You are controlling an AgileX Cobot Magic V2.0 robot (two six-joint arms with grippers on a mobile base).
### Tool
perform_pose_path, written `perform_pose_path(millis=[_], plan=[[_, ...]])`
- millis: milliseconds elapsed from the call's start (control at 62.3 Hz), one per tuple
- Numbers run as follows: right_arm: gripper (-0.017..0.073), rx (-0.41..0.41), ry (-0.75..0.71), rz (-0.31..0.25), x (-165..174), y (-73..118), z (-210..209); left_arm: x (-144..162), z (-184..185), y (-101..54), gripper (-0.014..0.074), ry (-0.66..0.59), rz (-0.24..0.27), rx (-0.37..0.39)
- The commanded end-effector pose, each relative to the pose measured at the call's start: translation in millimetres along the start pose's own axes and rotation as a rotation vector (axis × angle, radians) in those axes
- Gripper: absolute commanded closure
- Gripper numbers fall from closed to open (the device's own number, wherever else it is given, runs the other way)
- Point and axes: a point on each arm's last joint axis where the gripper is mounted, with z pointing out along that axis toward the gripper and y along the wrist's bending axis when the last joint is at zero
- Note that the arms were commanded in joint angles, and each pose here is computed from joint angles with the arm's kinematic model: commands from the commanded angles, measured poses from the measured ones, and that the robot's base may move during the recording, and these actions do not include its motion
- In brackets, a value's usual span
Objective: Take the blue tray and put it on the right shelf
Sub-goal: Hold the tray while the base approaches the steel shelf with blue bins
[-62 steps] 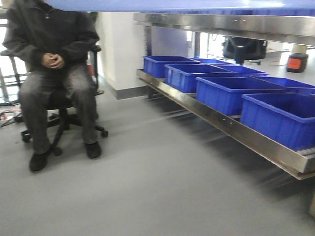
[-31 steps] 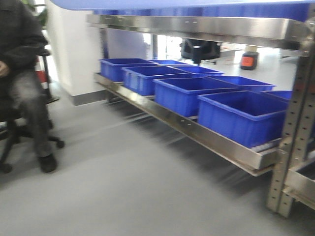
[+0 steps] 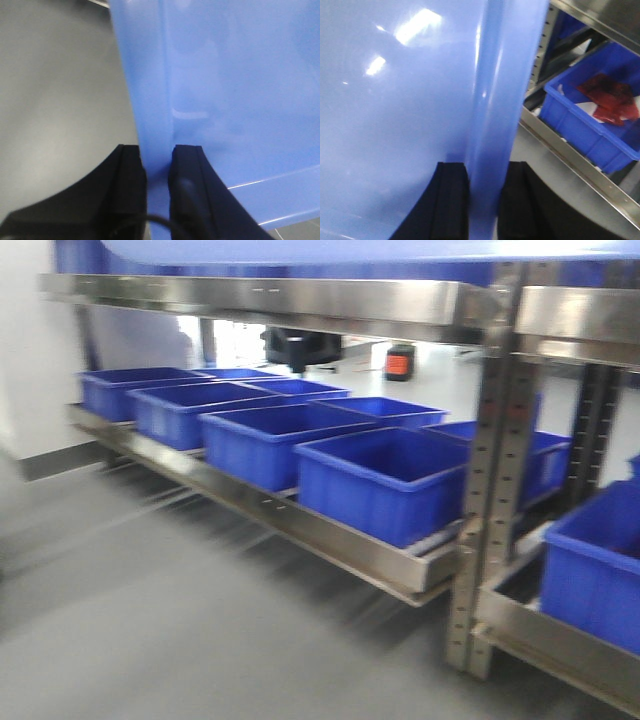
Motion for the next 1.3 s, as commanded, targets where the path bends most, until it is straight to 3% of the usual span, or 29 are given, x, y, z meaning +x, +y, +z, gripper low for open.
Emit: perform_pose_path(millis=[0, 321, 642, 996, 1204, 1285], plan=[[0.0501, -0.108, -0.179, 0.016, -20.0, 9.7, -11.6, -8.9, -15.6, -11.6, 0.0642, -0.109, 0.038, 0.102], [0.0501, -0.108, -0.179, 0.016, -20.0, 9.7, -11.6, -8.9, -15.5, -10.0, 0.0642, -0.110, 0.046, 0.084], [0.0501, -0.108, -0.179, 0.016, -20.0, 9.7, -11.6, -12.8, -15.6, -0.9, 0.0642, -0.149, 0.098, -0.021], [0.0501, -0.110, -0.182, 0.015, -20.0, 9.9, -12.4, -11.9, -15.1, 1.2, 0.0642, -0.134, 0.079, -0.027], [0.0501, -0.139, -0.176, 0.000, -18.8, 15.1, -13.1, -11.4, -17.8, 2.1, 0.0642, -0.136, 0.005, -0.021], [0.0501, -0.164, -0.172, -0.012, -17.8, 19.5, -13.8, -11.2, -20.8, 3.1, 0.0642, -0.143, -0.001, -0.019]])
